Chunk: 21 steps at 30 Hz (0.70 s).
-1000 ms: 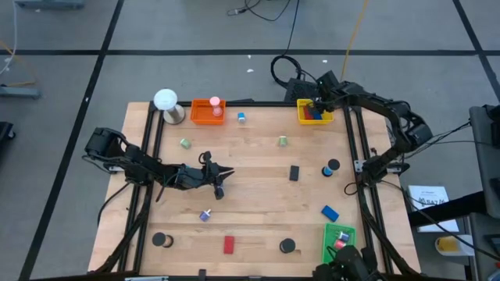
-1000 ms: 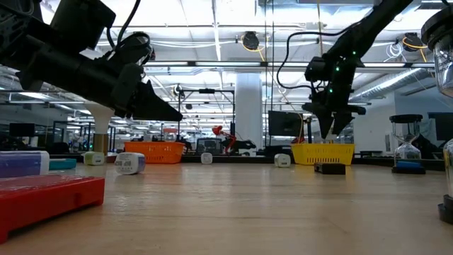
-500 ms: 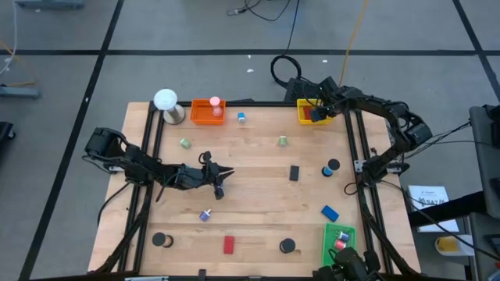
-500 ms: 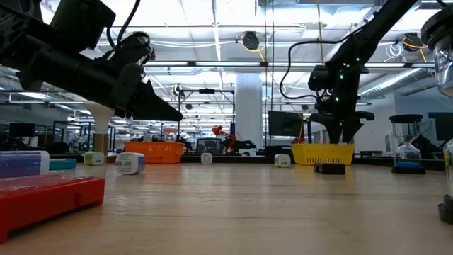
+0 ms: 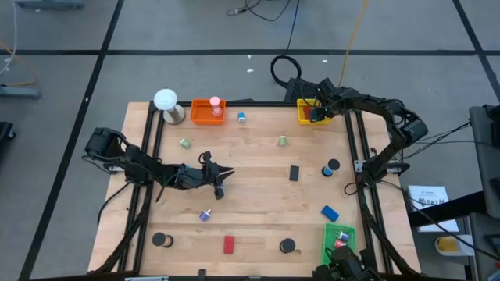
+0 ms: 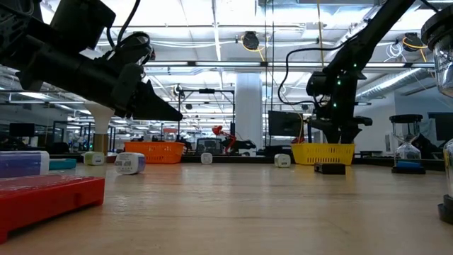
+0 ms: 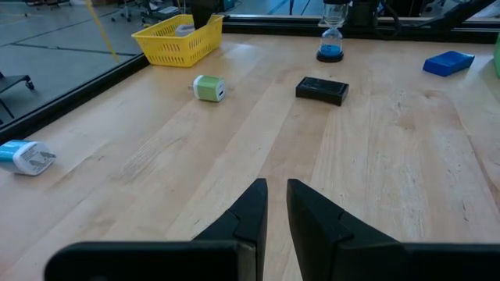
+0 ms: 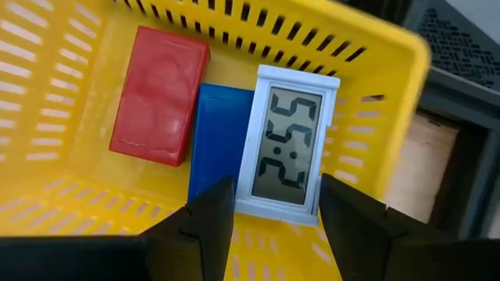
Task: Pick & Place Office items
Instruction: Put the white timer into the yellow basket, then put the right green charger adapter into the green basket
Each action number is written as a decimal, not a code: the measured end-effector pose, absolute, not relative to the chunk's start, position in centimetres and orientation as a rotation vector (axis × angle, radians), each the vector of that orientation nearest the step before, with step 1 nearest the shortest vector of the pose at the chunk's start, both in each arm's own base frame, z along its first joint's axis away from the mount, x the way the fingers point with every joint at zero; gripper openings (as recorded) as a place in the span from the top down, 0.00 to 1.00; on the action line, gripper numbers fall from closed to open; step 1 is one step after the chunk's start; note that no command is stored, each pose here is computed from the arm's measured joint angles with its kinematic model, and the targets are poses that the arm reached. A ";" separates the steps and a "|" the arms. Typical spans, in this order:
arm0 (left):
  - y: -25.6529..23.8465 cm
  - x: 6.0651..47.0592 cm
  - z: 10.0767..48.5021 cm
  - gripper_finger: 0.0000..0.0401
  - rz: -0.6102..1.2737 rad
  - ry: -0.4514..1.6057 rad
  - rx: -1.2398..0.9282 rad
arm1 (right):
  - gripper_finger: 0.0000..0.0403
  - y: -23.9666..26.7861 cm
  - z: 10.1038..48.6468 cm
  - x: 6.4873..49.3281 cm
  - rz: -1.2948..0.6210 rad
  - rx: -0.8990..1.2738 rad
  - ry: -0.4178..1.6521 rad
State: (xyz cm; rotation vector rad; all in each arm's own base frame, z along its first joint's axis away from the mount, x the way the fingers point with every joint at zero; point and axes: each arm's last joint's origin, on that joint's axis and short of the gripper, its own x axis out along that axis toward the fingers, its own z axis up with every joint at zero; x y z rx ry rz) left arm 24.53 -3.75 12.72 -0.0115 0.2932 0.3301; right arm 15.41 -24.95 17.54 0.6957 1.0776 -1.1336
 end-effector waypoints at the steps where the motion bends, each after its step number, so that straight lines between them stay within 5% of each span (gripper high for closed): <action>1: -3.8 24.5 12.7 0.86 0.330 0.293 -0.011 | 0.59 -25.0 17.4 15.4 -1.130 0.695 1.086; 21: -3.8 24.5 12.7 0.86 0.330 0.293 -0.012 | 0.44 -24.8 18.8 15.2 -1.171 0.665 1.037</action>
